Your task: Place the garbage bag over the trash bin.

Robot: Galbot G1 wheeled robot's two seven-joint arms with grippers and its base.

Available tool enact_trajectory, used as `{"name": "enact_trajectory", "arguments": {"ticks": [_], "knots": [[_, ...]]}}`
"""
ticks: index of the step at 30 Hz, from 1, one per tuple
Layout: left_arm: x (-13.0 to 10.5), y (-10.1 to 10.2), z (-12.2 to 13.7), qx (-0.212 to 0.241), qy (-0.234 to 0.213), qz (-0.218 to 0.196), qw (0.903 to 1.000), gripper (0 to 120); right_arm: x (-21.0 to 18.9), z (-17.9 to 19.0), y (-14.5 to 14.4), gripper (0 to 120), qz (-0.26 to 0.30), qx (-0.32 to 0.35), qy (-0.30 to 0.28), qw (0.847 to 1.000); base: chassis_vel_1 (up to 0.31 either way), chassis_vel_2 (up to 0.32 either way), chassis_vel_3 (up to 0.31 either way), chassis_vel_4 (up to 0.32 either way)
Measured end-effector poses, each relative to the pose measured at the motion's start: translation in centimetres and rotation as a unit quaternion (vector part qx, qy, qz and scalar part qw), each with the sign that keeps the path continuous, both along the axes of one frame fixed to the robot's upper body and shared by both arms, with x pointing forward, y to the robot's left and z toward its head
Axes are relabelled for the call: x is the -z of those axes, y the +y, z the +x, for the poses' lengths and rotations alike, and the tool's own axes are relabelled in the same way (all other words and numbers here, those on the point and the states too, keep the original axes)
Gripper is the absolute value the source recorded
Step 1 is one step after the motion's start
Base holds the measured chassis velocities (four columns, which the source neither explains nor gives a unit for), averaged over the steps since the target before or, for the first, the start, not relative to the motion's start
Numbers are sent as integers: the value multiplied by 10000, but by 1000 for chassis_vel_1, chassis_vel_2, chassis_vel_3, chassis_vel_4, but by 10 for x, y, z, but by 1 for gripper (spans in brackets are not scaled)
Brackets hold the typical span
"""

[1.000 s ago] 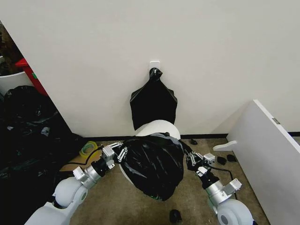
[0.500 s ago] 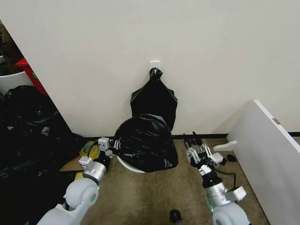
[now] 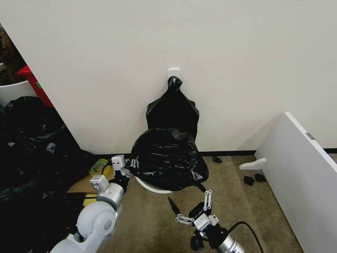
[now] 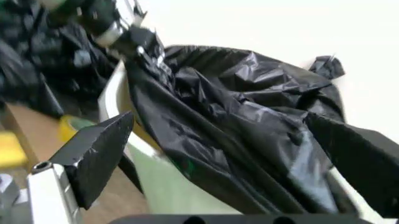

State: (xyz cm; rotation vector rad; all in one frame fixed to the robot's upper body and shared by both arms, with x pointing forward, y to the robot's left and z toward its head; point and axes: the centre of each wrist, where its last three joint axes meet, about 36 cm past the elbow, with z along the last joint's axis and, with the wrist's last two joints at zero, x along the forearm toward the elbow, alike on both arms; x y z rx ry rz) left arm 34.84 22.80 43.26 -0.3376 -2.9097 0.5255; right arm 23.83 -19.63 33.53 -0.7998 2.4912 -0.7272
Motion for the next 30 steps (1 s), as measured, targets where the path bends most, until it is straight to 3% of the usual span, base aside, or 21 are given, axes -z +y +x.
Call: {"name": "enact_trajectory", "arguments": {"ticks": [3,7,10,12,14,24,28,30], "knots": [[0,0,0,-7,-2,6,10000,0,-1,0,-1,98,-160,172,-93,9997,0,0,0,0],[-2,0,-1,-2,-15,-1,10000,0,-2,2,-13,85,-655,308,-252,9971,0,0,0,0],[-6,-1,-1,33,0,-52,10000,0,-1,13,-41,70,-1528,321,-687,9853,0,0,0,0],[-7,-2,-1,44,15,-79,10000,0,-1,17,-50,66,-1783,322,-848,9798,0,0,0,0],[-9,-3,-1,71,53,-144,9999,0,-2,24,-60,72,-2104,404,-1168,9698,0,0,0,0],[-13,-6,-1,84,195,-282,9994,0,-2,28,-49,74,-1970,457,-1534,9672,0,0,0,0],[-13,-6,0,70,209,-282,9994,0,2,23,-38,63,-1615,400,-1424,9757,0,0,0,0],[-12,-5,2,63,225,-280,9993,0,2,22,-35,53,-1499,378,-1401,9780,0,0,0,0]]}}
